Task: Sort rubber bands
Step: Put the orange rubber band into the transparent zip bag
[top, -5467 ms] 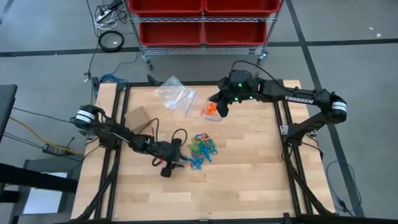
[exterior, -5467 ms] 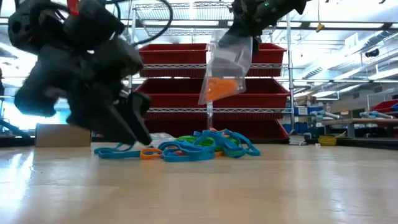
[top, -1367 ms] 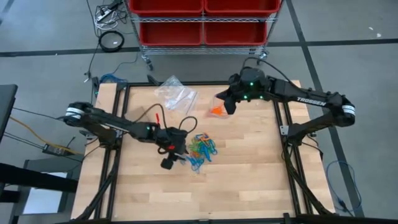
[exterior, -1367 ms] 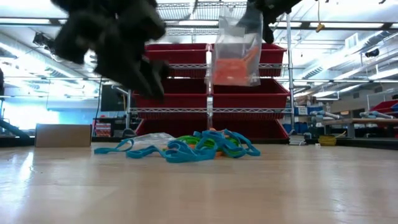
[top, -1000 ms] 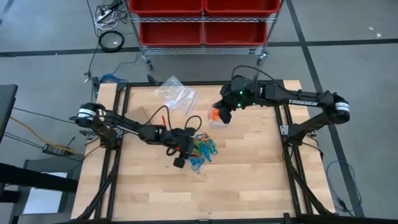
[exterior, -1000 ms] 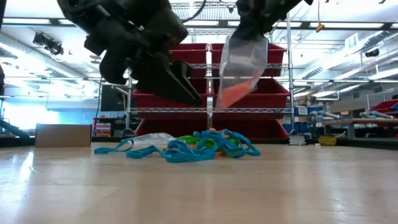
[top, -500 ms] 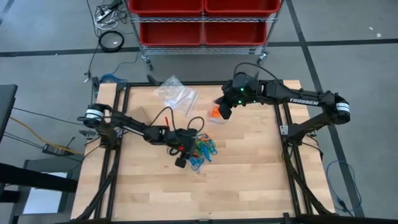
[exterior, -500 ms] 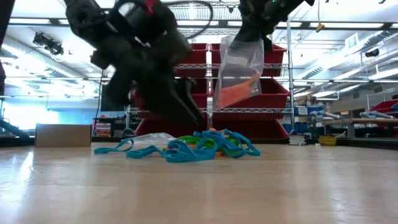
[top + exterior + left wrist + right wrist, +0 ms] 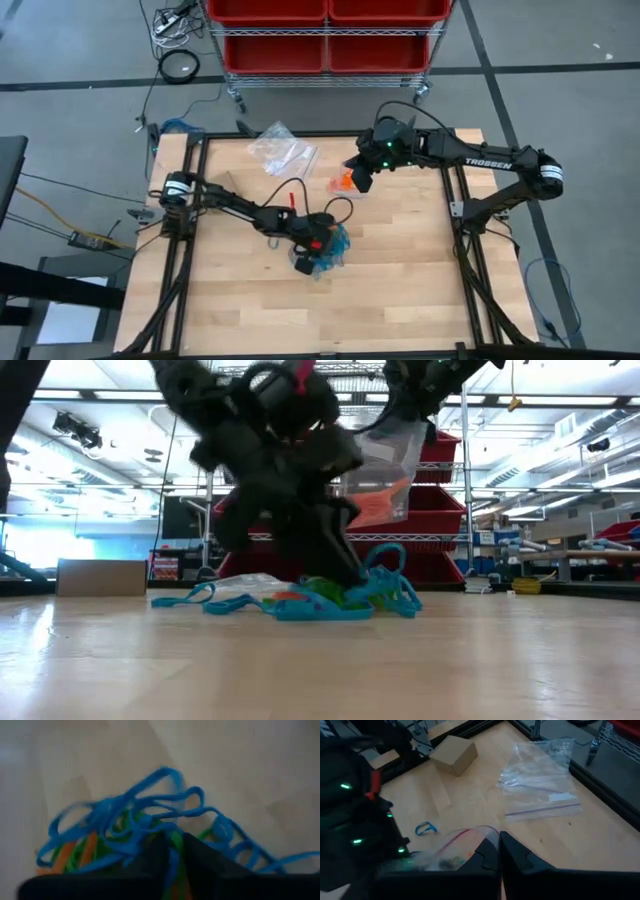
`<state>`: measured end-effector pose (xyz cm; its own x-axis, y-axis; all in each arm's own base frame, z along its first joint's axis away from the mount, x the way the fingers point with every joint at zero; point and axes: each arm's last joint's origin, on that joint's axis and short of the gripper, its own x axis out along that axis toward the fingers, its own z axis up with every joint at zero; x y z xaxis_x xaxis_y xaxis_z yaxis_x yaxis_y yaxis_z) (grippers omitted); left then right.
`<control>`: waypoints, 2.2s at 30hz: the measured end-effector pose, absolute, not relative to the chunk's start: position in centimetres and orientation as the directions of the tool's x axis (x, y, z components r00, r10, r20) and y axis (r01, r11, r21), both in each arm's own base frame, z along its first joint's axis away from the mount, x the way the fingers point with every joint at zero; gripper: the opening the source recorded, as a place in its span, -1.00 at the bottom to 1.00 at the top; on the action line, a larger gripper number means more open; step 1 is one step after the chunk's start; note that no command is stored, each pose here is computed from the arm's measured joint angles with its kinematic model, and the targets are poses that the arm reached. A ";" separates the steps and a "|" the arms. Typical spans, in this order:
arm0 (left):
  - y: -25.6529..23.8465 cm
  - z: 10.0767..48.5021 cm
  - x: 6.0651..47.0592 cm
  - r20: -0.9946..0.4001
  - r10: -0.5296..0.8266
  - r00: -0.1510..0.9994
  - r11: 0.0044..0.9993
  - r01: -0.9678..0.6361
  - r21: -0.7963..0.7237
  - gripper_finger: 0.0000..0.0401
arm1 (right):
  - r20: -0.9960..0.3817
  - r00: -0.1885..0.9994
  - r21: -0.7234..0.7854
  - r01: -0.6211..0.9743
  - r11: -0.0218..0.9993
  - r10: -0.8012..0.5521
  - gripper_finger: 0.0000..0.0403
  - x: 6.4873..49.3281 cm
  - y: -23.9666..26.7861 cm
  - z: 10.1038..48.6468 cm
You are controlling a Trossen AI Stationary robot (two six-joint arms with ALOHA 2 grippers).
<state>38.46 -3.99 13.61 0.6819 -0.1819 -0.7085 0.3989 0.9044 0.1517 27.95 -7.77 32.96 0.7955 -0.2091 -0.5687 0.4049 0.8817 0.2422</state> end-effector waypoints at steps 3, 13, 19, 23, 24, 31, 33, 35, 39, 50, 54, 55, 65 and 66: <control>-3.8 14.7 38.1 -0.783 -0.136 0.607 0.891 0.420 0.171 -0.94 | -0.571 0.795 0.239 0.400 0.885 -0.205 -1.00 28.0 -7.6 32.9; -2.6 19.4 34.8 -0.874 0.050 0.484 0.882 0.389 0.267 -0.96 | -0.577 0.794 0.236 0.386 0.892 -0.191 -1.00 28.1 -7.1 32.9; -1.6 19.0 32.9 -0.927 0.095 0.362 0.903 0.361 0.233 -0.96 | -0.580 0.792 0.235 0.387 0.891 -0.191 -1.00 28.1 -7.1 32.9; -0.8 17.2 31.4 -0.941 0.092 0.326 0.931 0.308 0.197 -0.96 | -0.581 0.793 0.237 0.381 0.894 -0.184 -1.00 28.1 -7.0 32.8; -0.7 16.5 31.1 -0.943 0.053 0.329 0.943 0.293 0.156 -0.94 | -0.581 0.793 0.237 0.379 0.894 -0.182 -1.00 28.1 -7.0 32.8; -0.6 14.8 30.2 -0.907 -0.075 0.414 0.976 0.218 0.019 -0.51 | -0.580 0.795 0.233 0.372 0.898 -0.179 -1.00 28.1 -6.9 32.8; -0.5 15.3 30.3 -0.891 -0.046 0.452 0.983 0.179 0.040 -0.32 | -0.580 0.795 0.233 0.370 0.899 -0.177 -1.00 28.1 -6.9 32.8; -0.5 16.0 30.3 -0.874 -0.032 0.485 0.987 0.155 0.050 -0.15 | -0.578 0.796 0.233 0.369 0.900 -0.176 -1.00 28.1 -6.9 32.9; -0.8 17.2 30.5 -0.832 -0.037 0.554 0.989 0.142 0.050 0.04 | -0.576 0.799 0.233 0.364 0.902 -0.174 -1.00 28.2 -6.9 32.9; -4.2 17.9 32.4 -0.687 -0.112 0.718 0.972 0.223 0.074 -0.21 | -0.567 0.807 0.227 0.348 0.910 -0.167 -1.00 28.3 -6.6 33.0; -3.6 16.3 32.8 -0.727 -0.110 0.677 0.984 0.179 0.017 -0.37 | -0.565 0.808 0.228 0.347 0.910 -0.167 -1.00 28.3 -6.5 33.0; -3.4 15.7 32.9 -0.741 -0.110 0.663 0.987 0.164 0.000 -0.40 | -0.560 0.811 0.228 0.346 0.910 -0.168 -1.00 28.4 -6.5 33.0; -2.6 13.9 33.5 -0.759 -0.029 0.651 0.998 0.060 0.014 -0.48 | -0.554 0.815 0.221 0.340 0.914 -0.169 -1.00 28.4 -6.6 33.1; -2.4 13.9 33.5 -0.759 -0.014 0.651 0.998 0.050 0.024 -0.48 | -0.553 0.816 0.219 0.338 0.915 -0.169 -1.00 28.4 -6.6 33.1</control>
